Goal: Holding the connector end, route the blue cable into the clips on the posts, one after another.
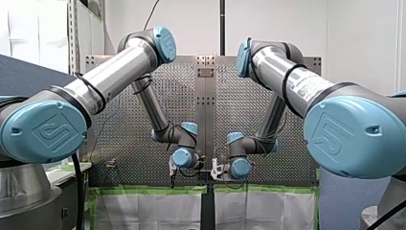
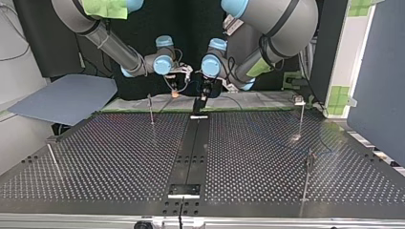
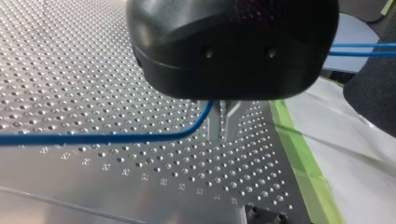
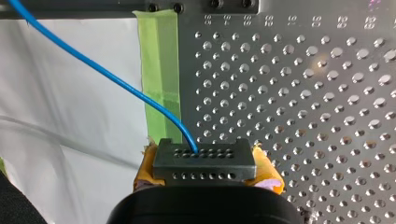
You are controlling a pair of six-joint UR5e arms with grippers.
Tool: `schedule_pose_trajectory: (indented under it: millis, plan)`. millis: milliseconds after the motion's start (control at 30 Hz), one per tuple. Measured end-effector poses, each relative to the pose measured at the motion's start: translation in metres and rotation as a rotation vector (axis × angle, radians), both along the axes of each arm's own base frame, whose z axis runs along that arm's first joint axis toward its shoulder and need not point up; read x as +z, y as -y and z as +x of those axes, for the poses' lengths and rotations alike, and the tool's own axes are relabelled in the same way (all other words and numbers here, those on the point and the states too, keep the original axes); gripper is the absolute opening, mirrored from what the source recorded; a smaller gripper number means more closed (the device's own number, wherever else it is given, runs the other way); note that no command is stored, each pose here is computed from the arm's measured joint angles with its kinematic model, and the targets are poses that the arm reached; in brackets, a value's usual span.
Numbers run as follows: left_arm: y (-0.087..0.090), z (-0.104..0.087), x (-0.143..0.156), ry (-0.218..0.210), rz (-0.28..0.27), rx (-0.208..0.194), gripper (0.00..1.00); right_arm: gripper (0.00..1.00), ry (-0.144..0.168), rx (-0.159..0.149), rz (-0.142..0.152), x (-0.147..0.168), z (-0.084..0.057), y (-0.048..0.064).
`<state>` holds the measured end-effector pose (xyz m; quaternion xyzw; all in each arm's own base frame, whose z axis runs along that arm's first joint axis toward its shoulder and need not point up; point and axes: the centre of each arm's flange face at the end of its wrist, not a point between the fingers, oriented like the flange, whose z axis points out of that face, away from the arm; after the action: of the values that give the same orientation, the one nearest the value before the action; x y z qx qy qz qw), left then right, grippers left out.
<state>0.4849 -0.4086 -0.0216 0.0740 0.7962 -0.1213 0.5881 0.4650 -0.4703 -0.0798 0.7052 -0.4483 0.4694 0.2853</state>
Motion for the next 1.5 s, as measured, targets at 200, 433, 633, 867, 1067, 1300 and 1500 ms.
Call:
schedule_pose_trajectory:
  millis: [200, 433, 633, 867, 1067, 1300, 1500]
  plan:
    - [0.002, 0.001, -0.001, 0.01, -0.027, 0.0, 0.07, 0.0, 0.001, -0.021, 0.001, -0.004, -0.012, 0.008]
    - [0.007, -0.004, -0.009, 0.011, -0.039, -0.014, 0.07, 0.0, 0.001, -0.042, 0.003, -0.013, -0.03, 0.009]
    - [0.012, -0.006, -0.012, 0.017, -0.059, -0.019, 0.07, 0.0, 0.004, -0.059, 0.005, -0.02, -0.045, 0.008]
    - [0.018, -0.014, -0.027, 0.011, -0.084, -0.029, 0.07, 0.0, 0.001, -0.076, 0.013, -0.024, -0.058, 0.01]
    - [0.022, -0.03, -0.059, -0.022, -0.086, -0.043, 0.07, 0.0, -0.002, -0.096, 0.019, -0.029, -0.072, 0.009]
    - [0.023, -0.047, -0.087, -0.063, -0.069, -0.056, 0.07, 0.0, -0.008, -0.116, 0.029, -0.038, -0.091, 0.001]
    - [0.028, -0.054, -0.09, -0.075, -0.08, -0.071, 0.07, 0.0, -0.016, -0.128, 0.042, -0.043, -0.104, -0.009]
